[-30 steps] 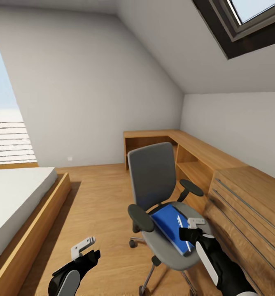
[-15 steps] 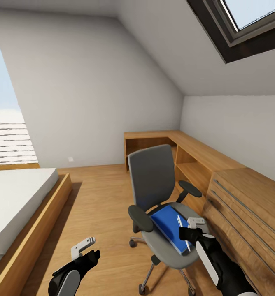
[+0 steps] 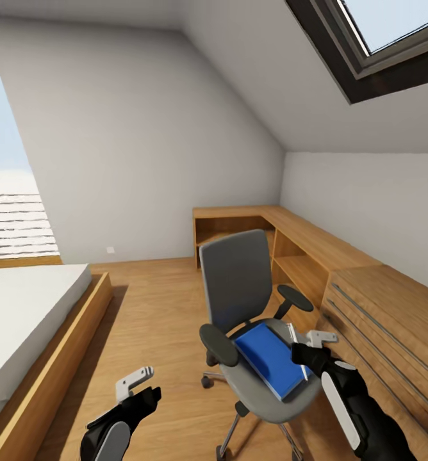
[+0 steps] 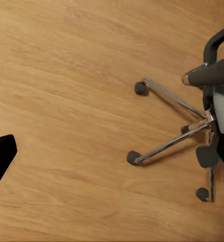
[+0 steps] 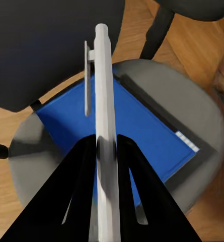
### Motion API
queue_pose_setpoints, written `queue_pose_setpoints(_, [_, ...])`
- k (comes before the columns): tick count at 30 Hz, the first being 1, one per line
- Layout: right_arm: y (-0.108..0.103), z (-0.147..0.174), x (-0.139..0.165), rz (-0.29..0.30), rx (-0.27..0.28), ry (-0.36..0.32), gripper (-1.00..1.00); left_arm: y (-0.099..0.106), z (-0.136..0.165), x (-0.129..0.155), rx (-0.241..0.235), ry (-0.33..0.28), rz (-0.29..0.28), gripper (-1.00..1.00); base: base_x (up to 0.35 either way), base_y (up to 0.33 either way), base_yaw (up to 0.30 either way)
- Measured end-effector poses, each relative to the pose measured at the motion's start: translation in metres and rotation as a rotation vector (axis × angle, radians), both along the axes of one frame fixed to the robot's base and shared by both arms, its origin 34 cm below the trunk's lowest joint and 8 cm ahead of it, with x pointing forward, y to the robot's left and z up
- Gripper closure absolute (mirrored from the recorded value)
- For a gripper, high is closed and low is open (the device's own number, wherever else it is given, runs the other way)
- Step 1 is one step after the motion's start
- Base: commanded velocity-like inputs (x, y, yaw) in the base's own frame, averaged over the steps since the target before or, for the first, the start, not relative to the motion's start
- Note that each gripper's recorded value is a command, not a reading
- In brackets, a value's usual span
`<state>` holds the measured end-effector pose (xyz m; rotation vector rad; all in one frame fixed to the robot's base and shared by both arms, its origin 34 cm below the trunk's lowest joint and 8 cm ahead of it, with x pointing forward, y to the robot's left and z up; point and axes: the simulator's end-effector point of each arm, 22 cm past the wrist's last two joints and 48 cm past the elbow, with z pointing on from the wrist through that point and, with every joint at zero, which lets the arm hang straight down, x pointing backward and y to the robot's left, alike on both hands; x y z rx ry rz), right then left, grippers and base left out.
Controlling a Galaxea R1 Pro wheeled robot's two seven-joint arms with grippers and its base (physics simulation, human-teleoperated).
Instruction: In the bedroom, organize the workspace by keeping the computer under the desk, ensuring the monitor is on the desk, placing the keyboard on the desk next to the monitor, placing the mouse on the desk next to the keyboard, moving the folder from the swivel chair onto the desk next to the mouse, stacking the notebook on top of the folder with the pen on top of the notebook, and positioning the swivel chair next to the desk.
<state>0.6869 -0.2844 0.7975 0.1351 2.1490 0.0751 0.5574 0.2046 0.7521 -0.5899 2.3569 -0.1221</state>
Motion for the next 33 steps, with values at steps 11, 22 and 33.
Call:
queue_pose_setpoints(11, [-0.030, 0.018, -0.007, -0.074, 0.033, 0.035, 1.00, -0.004, 0.036, 0.006, 0.094, -0.073, 0.025, -1.00, 0.000, 0.000, -0.044])
queue_pose_setpoints(22, [-0.035, 0.038, -0.008, -0.089, 0.041, 0.034, 1.00, -0.003, 0.060, 0.005, 0.118, -0.095, 0.062, -1.00, 0.000, 0.000, -0.216])
queue_pose_setpoints(33, [-0.041, 0.057, -0.009, -0.102, 0.047, 0.030, 1.00, -0.005, 0.077, 0.004, 0.119, -0.097, 0.059, -1.00, 0.000, 0.000, -0.252])
